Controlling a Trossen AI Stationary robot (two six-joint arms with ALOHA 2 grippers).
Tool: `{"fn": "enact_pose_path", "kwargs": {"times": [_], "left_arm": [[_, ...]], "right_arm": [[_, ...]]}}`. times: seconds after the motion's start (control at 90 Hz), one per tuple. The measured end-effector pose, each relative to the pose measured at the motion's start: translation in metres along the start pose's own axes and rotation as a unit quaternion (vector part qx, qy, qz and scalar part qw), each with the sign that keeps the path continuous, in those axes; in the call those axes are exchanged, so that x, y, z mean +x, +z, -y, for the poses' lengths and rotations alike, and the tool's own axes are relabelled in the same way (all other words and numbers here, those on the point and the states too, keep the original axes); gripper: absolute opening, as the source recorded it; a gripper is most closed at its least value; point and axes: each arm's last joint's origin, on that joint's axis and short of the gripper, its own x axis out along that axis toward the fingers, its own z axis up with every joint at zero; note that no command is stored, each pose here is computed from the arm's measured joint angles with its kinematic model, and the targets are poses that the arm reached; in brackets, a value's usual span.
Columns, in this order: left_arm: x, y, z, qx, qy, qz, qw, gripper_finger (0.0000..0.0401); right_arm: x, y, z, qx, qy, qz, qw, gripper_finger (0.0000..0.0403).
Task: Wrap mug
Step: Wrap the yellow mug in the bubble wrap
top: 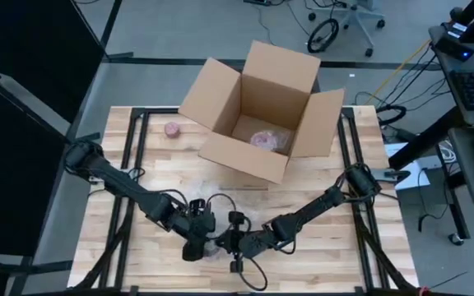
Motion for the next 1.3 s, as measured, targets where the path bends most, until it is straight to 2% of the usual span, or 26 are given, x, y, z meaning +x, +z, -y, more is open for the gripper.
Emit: {"fn": "enact_pose_path", "kwargs": {"times": [0.211,0.367,0.567,0.856,1.0,1.133,1.3], "left_arm": [[-0.02,0.007,0.001,0.006,-0.015,0.049,0.999,0.0206],[-0.014,0.011,0.003,0.01,-0.02,0.069,0.997,0.0206],[0.015,0.001,0.0,0.02,0.015,0.002,1.0,0.0206],[0.043,-0.009,0.002,0.031,0.036,-0.046,0.998,0.0206],[0.067,-0.018,0.001,0.031,0.035,-0.061,0.997,0.0204],[0.086,-0.023,-0.001,0.033,0.044,-0.081,0.995,0.0186],[0.094,-0.025,-0.003,0.032,0.044,-0.094,0.994,0.0145]], "right_arm": [[0.0,0.0,0.0,0.0,0.0,-0.001,1.0,0.0],[0.0,-0.001,0.0,-0.001,0.0,-0.001,1.0,0.0],[0.0,-0.001,0.0,-0.001,0.001,-0.002,1.0,0.0],[0.001,-0.001,0.0,-0.001,0.001,-0.002,1.0,0.0],[0.001,-0.001,0.001,0.0,0.002,-0.001,1.0,0.0],[0.001,-0.001,0.001,-0.001,0.001,-0.002,1.0,0.0],[0.001,-0.002,0.0,-0.002,0.0,-0.003,1.0,0.0]]}}
